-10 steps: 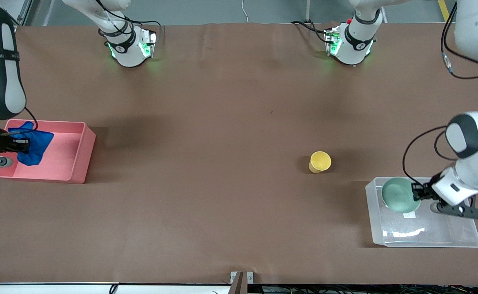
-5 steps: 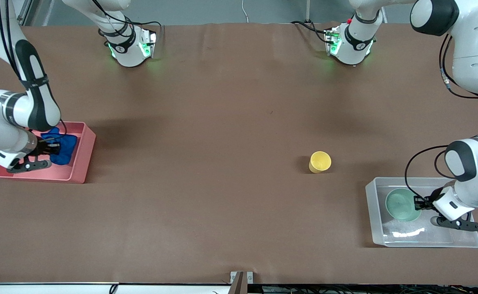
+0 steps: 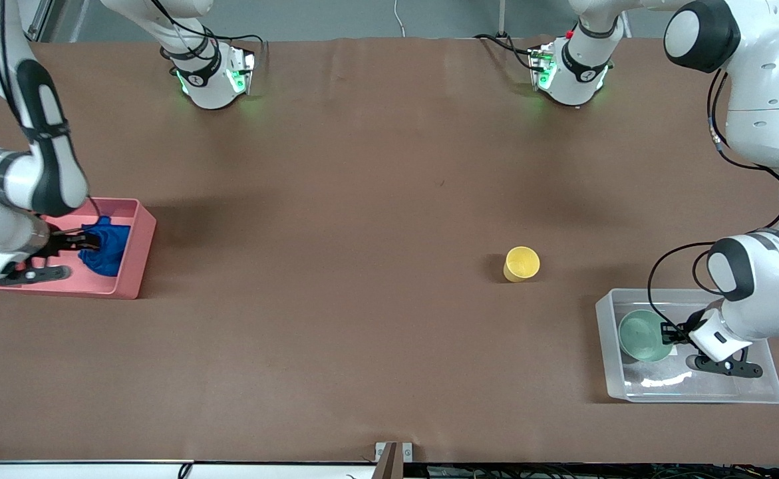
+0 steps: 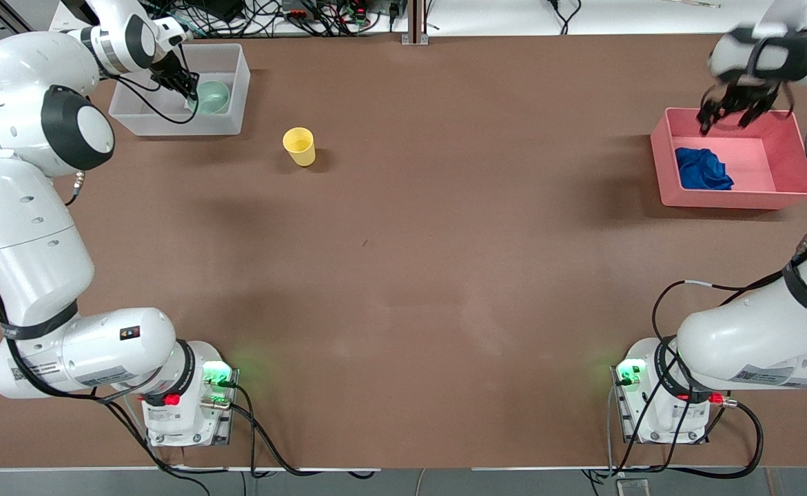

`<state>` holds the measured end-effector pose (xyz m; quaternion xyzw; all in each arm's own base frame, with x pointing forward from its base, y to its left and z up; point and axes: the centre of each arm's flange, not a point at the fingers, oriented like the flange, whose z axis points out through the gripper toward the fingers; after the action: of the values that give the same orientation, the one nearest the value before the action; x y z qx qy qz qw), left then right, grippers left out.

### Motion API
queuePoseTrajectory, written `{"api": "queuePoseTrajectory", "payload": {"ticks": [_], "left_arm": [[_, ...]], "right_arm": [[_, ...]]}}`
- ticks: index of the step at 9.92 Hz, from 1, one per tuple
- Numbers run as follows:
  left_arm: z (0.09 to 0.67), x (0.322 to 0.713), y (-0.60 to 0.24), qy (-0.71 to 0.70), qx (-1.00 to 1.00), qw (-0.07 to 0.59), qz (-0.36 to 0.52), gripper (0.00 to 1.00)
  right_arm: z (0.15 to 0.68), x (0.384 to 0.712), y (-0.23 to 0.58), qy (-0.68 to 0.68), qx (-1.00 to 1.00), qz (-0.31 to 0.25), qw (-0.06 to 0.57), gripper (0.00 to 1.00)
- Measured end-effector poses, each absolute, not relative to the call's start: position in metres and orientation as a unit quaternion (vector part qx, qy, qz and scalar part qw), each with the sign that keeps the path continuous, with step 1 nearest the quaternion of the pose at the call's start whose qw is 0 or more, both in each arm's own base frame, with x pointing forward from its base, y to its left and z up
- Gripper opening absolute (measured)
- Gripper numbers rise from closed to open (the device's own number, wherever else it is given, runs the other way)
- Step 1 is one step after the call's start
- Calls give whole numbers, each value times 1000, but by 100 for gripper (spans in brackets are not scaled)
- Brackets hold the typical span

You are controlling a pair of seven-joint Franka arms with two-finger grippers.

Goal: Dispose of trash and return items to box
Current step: 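Release the bowl in the clear box and reach the left gripper to the cup, then grasp the yellow cup with the left gripper and lift it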

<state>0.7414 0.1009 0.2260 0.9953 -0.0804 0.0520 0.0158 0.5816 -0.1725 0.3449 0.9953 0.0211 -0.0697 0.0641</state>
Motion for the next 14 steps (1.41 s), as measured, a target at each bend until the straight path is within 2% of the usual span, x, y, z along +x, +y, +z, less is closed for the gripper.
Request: {"api": "queuePoseTrajectory", "payload": {"ticks": [2, 5, 7, 8, 10, 14], "left_arm": [[262, 751, 94, -82, 993, 12, 80, 54], [356, 745, 53, -109, 990, 10, 86, 97], [399, 712, -6, -119, 990, 11, 70, 100], [402, 689, -37, -116, 992, 13, 55, 100], [379, 646, -94, -118, 993, 21, 18, 100], [300, 597, -165, -129, 991, 36, -2, 98]], "right_arm": [[458, 586, -123, -30, 998, -29, 56, 100], [590, 549, -103, -58, 998, -13, 22, 100], [661, 527, -106, -67, 998, -11, 19, 100], [677, 521, -104, -67, 997, -14, 18, 100], [675, 524, -101, -66, 997, -20, 17, 100], [667, 535, -99, -66, 998, -10, 17, 100]]}}
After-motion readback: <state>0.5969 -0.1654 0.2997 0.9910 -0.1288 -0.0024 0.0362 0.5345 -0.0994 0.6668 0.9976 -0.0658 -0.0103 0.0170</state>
